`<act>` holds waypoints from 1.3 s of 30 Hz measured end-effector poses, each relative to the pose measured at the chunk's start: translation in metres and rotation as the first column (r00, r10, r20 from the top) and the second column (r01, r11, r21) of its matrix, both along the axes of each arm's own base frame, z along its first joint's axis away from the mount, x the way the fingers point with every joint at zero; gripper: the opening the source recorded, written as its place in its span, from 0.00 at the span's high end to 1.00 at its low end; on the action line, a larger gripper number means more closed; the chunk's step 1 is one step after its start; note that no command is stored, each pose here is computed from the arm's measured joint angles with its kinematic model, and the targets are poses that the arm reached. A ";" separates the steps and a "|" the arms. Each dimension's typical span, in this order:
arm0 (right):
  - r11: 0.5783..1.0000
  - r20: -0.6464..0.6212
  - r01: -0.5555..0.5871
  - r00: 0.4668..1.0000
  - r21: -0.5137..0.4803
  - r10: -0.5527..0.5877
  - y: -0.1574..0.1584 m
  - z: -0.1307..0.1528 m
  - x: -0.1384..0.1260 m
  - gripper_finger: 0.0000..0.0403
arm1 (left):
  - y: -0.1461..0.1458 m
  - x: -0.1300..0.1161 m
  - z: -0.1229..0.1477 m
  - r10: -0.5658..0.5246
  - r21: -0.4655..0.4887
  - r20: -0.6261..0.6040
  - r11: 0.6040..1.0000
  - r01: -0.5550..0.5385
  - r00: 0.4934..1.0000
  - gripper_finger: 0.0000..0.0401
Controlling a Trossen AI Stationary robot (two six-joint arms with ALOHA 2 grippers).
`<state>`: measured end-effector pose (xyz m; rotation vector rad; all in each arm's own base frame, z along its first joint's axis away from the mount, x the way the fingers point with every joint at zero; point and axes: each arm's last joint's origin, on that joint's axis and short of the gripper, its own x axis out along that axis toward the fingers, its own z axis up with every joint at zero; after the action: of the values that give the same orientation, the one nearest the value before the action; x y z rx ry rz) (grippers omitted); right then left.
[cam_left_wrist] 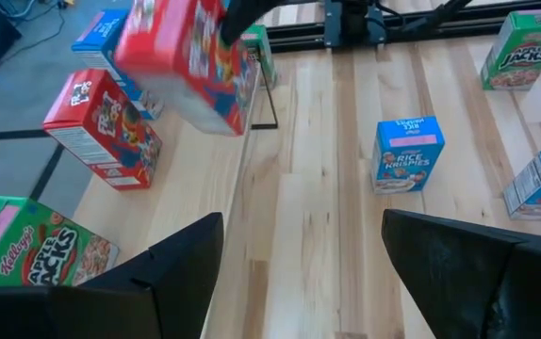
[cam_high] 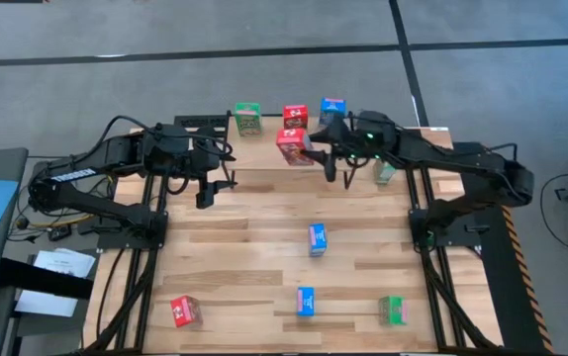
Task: Stack cereal on shelf
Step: Put the top red cereal box on the shelf aligned with the other red cereal box
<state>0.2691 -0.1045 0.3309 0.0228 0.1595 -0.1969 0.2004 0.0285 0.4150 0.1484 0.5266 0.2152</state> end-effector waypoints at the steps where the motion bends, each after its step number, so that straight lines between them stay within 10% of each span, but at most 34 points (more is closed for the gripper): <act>1: 1.000 0.039 0.002 0.999 -0.009 -0.001 0.001 -0.002 -0.004 0.44 | 0.000 0.000 0.000 0.000 0.000 0.000 1.000 0.000 1.000 0.30; 39: 0.994 0.045 0.090 0.995 -0.060 -0.087 -0.016 -0.083 0.013 0.43 | 0.000 0.000 0.000 -0.012 0.023 -0.007 1.000 0.012 1.000 0.30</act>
<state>0.2823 -0.1206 0.2475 -0.0280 0.1099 -0.2897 0.2006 0.0286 0.4149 0.1751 0.5300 0.2092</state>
